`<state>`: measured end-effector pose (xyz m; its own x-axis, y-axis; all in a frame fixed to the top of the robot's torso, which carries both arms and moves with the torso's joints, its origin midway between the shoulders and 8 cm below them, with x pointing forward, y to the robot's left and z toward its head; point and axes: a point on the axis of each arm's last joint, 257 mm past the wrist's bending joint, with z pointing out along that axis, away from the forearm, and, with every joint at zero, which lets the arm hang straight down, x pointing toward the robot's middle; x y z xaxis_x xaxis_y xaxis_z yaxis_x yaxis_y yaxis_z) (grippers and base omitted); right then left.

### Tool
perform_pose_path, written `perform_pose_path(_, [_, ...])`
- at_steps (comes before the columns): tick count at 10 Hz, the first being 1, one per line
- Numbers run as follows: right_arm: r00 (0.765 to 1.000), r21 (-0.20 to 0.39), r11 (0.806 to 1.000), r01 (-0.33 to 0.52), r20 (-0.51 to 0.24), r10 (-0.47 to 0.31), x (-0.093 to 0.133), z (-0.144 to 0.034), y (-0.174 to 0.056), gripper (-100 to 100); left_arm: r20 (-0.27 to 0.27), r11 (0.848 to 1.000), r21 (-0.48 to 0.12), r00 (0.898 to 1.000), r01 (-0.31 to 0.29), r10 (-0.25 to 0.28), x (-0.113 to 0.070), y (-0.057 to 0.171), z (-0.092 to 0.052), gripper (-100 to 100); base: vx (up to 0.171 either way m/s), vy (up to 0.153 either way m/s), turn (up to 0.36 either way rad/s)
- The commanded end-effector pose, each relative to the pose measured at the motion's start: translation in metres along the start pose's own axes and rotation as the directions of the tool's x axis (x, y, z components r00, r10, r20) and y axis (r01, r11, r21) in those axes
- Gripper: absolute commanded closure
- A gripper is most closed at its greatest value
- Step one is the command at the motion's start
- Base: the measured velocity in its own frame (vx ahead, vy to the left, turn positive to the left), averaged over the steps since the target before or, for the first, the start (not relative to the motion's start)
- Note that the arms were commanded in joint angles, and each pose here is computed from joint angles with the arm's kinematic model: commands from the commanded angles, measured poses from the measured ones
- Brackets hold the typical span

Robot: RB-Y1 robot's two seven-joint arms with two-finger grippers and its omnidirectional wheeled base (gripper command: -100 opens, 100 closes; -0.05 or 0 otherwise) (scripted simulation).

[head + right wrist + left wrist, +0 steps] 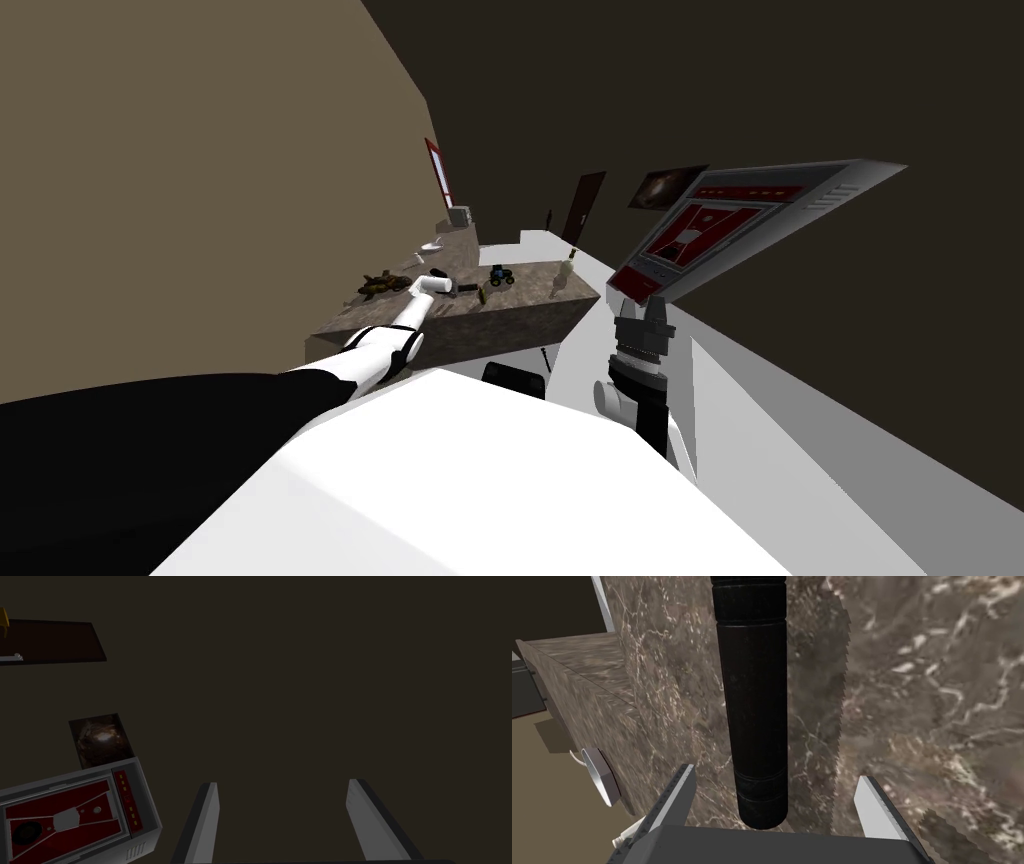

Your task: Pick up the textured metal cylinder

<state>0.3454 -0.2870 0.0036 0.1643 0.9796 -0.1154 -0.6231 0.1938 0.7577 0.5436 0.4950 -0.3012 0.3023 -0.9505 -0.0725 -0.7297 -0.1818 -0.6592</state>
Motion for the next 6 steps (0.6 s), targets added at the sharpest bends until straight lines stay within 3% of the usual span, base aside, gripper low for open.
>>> perform_pose_path(1, [1.000, 0.000, 1.000, 0.000, 0.000, 0.000, 0.000, 0.000, 0.000, 0, 0.002, 0.998, -0.060, 1.000, 0.023, -0.023, -0.006, 0.007, 0.001, -100, 0.073, 0.009, -0.046])
perform_pose_path(6, [1.000, 0.000, 1.000, 0.000, 0.000, 0.000, 0.000, 0.000, 0.000, 0, 0.008, 0.978, -0.193, 0.997, 0.077, -0.077, -0.015, 0.022, -0.003, -100, 0.070, 0.012, -0.034])
